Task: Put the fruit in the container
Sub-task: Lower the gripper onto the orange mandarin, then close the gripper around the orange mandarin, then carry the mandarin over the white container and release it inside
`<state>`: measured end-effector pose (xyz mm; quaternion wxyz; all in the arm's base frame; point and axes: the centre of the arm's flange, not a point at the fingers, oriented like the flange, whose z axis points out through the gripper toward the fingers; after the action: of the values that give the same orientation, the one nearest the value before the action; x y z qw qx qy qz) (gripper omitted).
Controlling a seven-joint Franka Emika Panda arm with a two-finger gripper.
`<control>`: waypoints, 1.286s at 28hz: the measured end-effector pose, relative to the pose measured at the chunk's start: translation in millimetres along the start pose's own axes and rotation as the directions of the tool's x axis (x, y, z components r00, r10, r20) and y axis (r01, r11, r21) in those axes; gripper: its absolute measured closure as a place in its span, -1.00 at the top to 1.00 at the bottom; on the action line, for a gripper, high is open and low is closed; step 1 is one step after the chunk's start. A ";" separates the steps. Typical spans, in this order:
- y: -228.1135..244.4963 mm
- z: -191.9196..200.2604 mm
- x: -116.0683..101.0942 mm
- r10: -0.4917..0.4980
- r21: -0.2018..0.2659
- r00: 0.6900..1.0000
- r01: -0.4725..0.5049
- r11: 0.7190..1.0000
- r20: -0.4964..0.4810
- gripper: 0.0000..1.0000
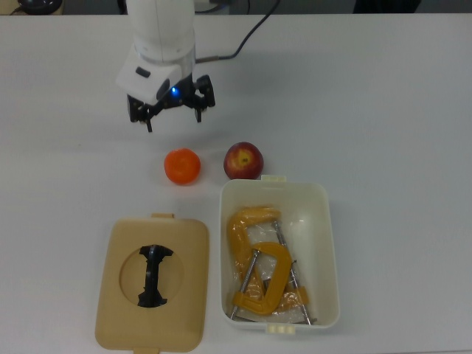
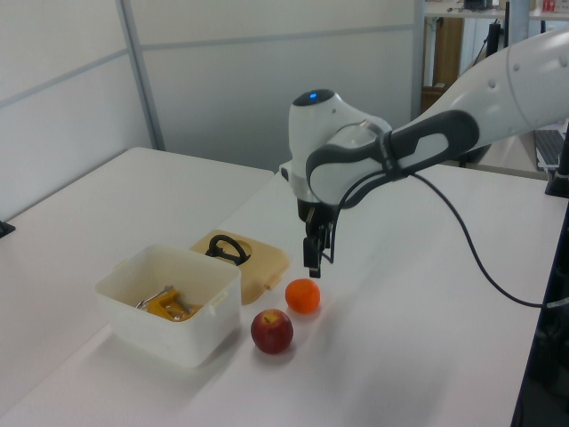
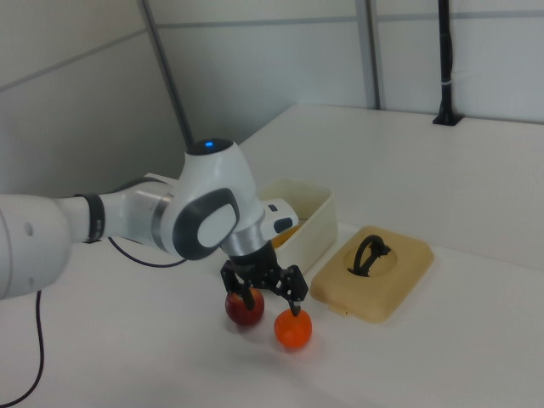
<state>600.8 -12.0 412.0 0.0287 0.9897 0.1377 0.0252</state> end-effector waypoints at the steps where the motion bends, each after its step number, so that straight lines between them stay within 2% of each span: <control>1: 0.3 6.3 2.4 -0.001 -0.001 1.000 0.001 1.000 -0.004 1.00; 8: 0.7 45.1 14.4 -0.005 -0.003 1.000 0.005 1.000 -0.015 1.00; 15: -8.8 68.1 25.0 -0.025 -0.003 0.999 0.025 1.000 -0.032 1.00; 21: -10.0 79.5 28.6 -0.051 -0.028 0.999 0.051 0.998 -0.012 1.00; 24: -9.1 85.4 31.1 -0.057 -0.047 0.998 0.056 0.997 -0.001 0.96; 29: -8.5 90.9 33.6 -0.062 -0.058 0.998 0.063 0.996 0.007 0.62; 36: -3.5 80.4 39.8 -0.046 -0.066 0.999 0.045 0.997 -0.017 0.59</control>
<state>642.7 -1.7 333.3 0.0606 0.9846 0.1595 0.0380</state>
